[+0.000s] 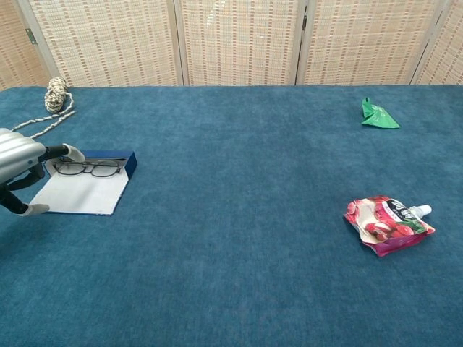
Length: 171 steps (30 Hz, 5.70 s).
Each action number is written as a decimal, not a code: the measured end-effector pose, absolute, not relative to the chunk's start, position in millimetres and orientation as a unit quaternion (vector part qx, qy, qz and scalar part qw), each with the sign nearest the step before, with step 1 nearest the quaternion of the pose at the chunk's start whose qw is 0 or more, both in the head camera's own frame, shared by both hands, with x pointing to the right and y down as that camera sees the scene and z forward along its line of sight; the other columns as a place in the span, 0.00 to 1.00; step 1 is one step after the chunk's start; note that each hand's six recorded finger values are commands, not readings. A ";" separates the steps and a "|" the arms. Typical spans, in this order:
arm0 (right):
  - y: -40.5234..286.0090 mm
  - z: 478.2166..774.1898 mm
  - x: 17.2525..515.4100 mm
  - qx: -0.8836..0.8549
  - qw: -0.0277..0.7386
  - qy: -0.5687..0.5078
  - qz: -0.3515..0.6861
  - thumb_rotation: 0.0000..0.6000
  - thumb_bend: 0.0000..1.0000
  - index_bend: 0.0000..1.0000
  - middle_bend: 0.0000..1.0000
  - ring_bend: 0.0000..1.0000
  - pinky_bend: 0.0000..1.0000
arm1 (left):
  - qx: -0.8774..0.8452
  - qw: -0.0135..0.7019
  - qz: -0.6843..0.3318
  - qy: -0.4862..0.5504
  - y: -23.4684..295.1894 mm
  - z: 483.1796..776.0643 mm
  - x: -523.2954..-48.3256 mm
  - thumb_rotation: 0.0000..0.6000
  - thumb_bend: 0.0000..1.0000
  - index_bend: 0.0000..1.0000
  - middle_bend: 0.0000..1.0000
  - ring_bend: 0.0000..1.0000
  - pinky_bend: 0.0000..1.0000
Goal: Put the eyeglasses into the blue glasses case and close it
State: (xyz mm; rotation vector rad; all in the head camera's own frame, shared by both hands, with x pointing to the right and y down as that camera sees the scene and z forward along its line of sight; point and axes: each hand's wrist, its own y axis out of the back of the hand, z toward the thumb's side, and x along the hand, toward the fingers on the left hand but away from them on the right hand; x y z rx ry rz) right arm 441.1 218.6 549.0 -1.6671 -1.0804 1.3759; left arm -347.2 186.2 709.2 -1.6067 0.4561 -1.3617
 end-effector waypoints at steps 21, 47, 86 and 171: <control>220.1 547.9 442.2 -0.642 0.355 -0.419 0.535 1.00 0.29 0.17 0.47 0.39 0.30 | -0.641 0.483 -0.573 0.164 188.4 732.4 -356.8 1.00 0.27 0.19 0.92 0.93 1.00; 221.9 544.7 443.4 -0.639 0.356 -0.421 0.536 1.00 0.29 0.17 0.47 0.39 0.30 | -0.636 0.470 -0.592 0.154 184.4 746.1 -359.1 1.00 0.27 0.17 0.92 0.93 1.00; 221.6 544.6 446.9 -0.634 0.355 -0.422 0.542 1.00 0.29 0.17 0.47 0.39 0.30 | -0.637 0.464 -0.555 0.265 128.6 744.6 -339.2 1.00 0.31 0.50 0.93 0.93 1.00; 223.9 542.5 450.0 -0.633 0.353 -0.423 0.544 1.00 0.29 0.17 0.47 0.40 0.30 | -0.615 0.388 -0.665 0.173 58.2 752.9 -348.2 1.00 0.44 0.16 0.94 0.93 1.00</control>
